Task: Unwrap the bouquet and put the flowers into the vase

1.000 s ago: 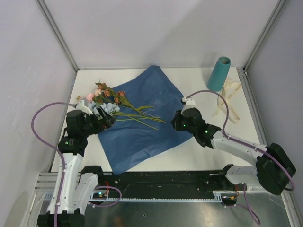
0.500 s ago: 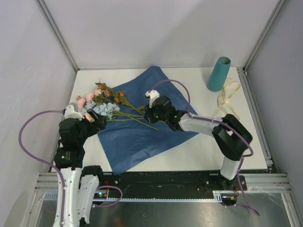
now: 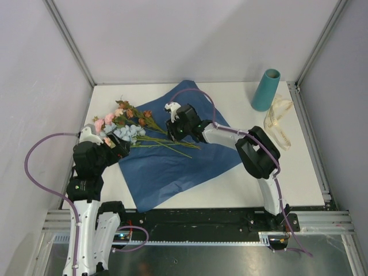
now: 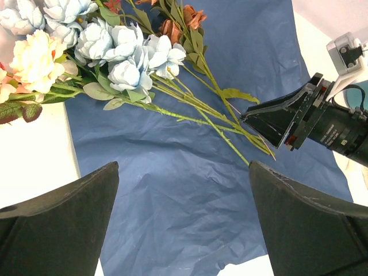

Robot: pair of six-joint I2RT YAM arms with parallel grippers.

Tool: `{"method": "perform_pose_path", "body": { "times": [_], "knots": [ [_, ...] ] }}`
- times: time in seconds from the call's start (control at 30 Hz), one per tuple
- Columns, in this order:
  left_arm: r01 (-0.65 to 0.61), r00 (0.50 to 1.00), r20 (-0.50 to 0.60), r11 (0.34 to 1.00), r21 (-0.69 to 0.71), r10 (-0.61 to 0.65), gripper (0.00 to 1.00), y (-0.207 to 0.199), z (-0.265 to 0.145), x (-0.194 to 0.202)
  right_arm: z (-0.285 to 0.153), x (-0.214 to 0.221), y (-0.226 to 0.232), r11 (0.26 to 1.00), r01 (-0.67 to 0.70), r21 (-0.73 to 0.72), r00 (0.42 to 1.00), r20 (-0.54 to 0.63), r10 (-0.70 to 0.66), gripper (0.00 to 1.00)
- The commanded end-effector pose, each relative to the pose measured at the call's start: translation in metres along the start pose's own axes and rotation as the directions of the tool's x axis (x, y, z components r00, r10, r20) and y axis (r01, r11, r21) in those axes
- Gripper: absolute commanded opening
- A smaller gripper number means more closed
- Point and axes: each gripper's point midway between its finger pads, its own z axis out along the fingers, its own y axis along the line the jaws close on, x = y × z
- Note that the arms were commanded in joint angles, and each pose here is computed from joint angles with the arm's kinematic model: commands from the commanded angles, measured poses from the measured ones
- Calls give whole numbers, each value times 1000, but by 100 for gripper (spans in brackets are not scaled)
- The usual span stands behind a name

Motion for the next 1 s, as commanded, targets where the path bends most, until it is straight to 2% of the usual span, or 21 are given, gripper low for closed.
{"method": "perform_pose_path", "body": {
  "times": [0.0,0.1,0.27,0.7,0.87,0.97],
  "knots": [
    [15,1000,18,1000,-1,-14,100,-1,0,-8,2,-2,3,996,16,-84,999,-44,-19,38],
    [16,1000,18,1000,0,-16,100,-2,0,-8,3,4,8,990,-4,-139,998,-66,-5,36],
    [16,1000,20,1000,-2,-16,100,-1,0,-8,8,18,3,988,-36,-152,995,-95,21,36],
    [20,1000,14,1000,-6,-20,100,0,1,-8,8,15,6,981,-54,-189,996,-85,38,32],
    [19,1000,12,1000,-6,-19,100,0,2,-7,1,3,11,982,-46,-182,997,-75,32,40],
    [19,1000,14,1000,-5,-19,100,0,1,-8,-7,-10,16,983,-30,-178,998,-58,20,40]
  ]
}}
